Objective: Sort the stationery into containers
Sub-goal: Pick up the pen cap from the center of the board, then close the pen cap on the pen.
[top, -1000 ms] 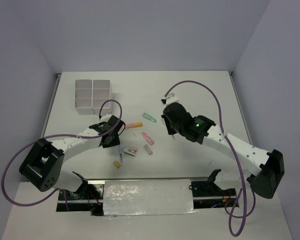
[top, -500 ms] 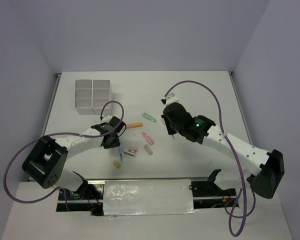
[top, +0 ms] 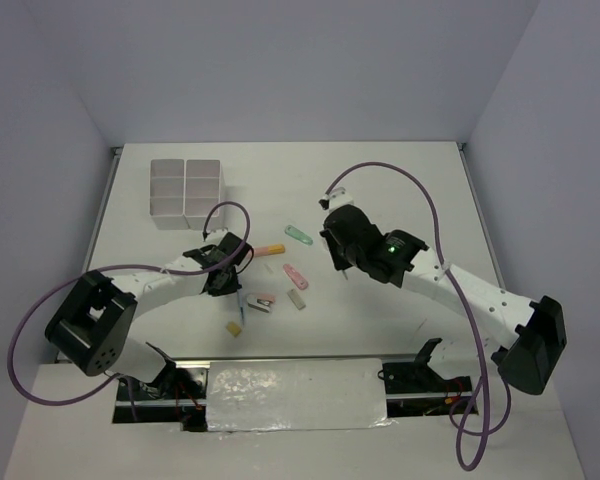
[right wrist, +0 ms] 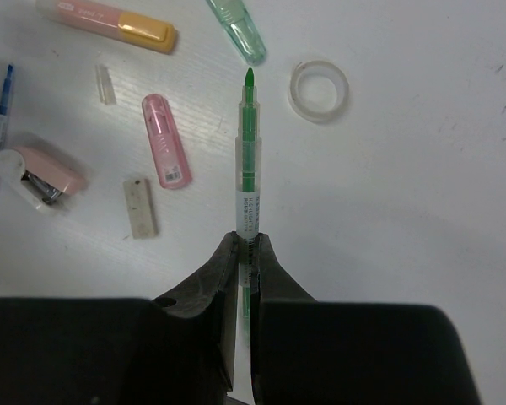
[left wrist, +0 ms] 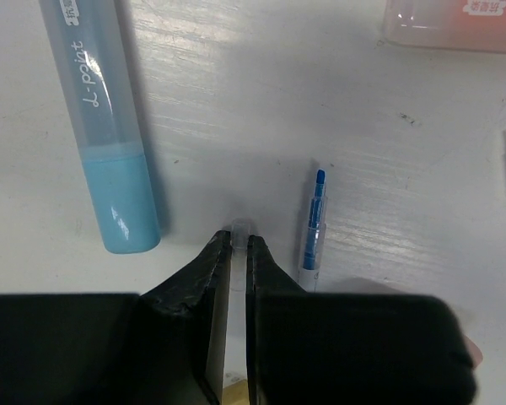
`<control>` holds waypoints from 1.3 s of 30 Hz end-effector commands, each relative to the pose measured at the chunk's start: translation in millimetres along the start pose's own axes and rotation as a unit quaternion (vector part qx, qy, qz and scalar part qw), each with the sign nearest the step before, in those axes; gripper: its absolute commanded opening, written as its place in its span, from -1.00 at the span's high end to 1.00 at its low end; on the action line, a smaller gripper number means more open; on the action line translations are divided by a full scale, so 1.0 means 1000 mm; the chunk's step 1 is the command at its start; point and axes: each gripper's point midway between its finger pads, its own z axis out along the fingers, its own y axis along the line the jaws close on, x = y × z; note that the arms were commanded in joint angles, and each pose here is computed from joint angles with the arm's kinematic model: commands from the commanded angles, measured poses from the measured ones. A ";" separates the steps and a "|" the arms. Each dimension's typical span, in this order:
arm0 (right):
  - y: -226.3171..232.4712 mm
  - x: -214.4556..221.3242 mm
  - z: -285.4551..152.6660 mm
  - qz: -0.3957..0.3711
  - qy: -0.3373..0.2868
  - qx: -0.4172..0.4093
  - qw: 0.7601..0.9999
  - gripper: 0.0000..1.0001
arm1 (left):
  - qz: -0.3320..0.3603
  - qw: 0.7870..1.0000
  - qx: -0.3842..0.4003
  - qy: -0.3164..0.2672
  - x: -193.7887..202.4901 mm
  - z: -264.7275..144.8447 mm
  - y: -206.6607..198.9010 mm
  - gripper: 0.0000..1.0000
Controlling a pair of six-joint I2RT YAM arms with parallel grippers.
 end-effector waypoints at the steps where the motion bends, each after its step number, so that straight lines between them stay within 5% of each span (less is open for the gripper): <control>1: 0.003 -0.011 0.003 0.008 -0.018 -0.007 1.000 1.00 | 0.004 1.000 0.000 0.024 0.016 0.001 0.005 1.00; 16: 0.021 -0.008 0.014 0.023 -0.025 -0.062 0.997 1.00 | -0.048 0.990 0.093 -0.092 -0.060 -0.077 -0.021 1.00; 21: 0.064 -0.019 -0.009 0.021 -0.079 -0.206 0.975 1.00 | -0.059 0.982 0.137 -0.118 -0.077 -0.101 -0.033 1.00; 29: 0.121 -0.025 -0.054 0.075 -0.145 -0.385 0.908 1.00 | -0.115 0.915 0.301 -0.244 -0.131 -0.190 -0.057 1.00; 33: 0.141 -0.042 -0.087 0.094 -0.209 -0.445 0.866 1.00 | -0.137 0.855 0.395 -0.307 -0.153 -0.247 -0.066 1.00; 39: 0.146 -0.064 -0.121 0.103 -0.274 -0.464 0.836 1.00 | -0.141 0.759 0.508 -0.383 -0.168 -0.324 -0.065 1.00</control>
